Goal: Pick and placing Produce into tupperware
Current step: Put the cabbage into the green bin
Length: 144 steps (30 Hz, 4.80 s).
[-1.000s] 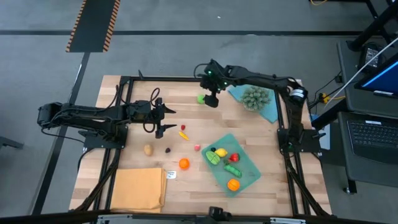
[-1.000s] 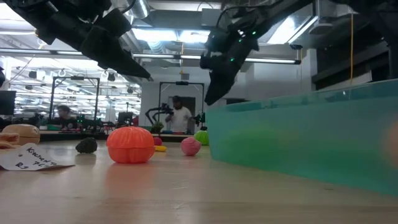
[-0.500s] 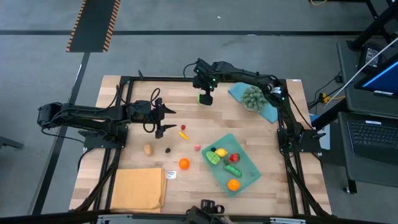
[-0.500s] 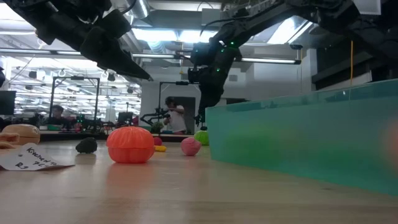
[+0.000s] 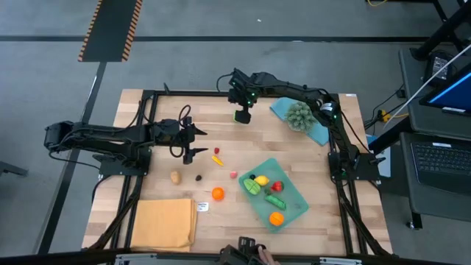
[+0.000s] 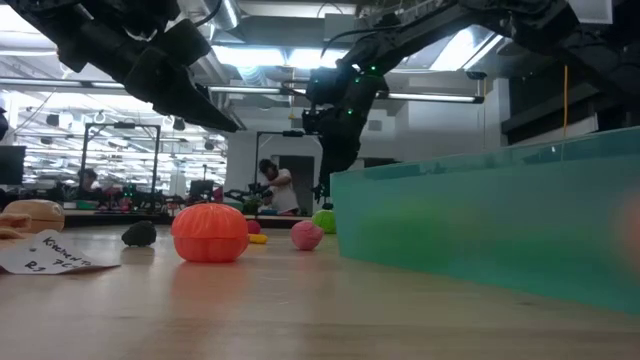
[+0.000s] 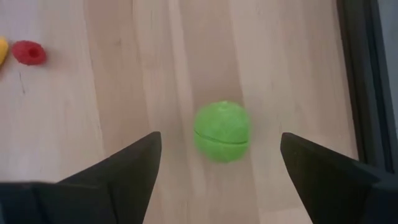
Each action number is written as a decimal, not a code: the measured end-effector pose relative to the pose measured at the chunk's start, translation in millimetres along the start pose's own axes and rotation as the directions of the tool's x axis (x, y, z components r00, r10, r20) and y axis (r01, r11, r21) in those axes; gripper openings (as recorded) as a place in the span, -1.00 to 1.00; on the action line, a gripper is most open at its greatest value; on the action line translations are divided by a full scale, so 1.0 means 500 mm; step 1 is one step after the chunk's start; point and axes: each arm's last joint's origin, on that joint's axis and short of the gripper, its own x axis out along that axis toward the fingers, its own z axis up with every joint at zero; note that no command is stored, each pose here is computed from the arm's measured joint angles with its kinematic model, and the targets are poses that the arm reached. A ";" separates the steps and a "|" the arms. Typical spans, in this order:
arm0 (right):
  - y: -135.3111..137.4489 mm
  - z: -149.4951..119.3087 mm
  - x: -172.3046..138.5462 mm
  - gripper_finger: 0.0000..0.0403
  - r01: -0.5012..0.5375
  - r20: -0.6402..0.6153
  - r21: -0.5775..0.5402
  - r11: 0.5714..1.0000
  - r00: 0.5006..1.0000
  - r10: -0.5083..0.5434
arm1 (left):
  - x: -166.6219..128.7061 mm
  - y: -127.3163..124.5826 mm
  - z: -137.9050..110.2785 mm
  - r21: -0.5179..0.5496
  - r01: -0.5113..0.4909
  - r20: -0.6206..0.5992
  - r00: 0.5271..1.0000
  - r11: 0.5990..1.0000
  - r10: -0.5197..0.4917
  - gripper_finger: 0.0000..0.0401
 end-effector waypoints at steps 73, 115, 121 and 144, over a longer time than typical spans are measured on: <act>-0.008 -0.045 0.140 0.37 0.035 -0.010 0.050 0.998 0.999 -0.035 | 0.000 0.000 -0.001 0.000 0.001 -0.006 1.000 1.000 -0.001 0.43; -0.002 -0.039 0.101 0.12 0.018 0.006 0.097 0.995 1.000 -0.018 | 0.000 0.000 -0.002 0.000 0.001 -0.009 1.000 1.000 -0.001 0.43; 0.005 -0.024 0.035 0.12 0.032 0.071 0.087 0.996 0.997 -0.038 | 0.000 0.000 -0.002 0.000 0.001 -0.009 1.000 1.000 -0.001 0.43; 0.115 -0.056 -0.145 0.12 0.130 0.238 0.091 0.987 0.960 -0.148 | 0.000 0.000 -0.002 0.001 0.001 -0.009 1.000 1.000 -0.001 0.43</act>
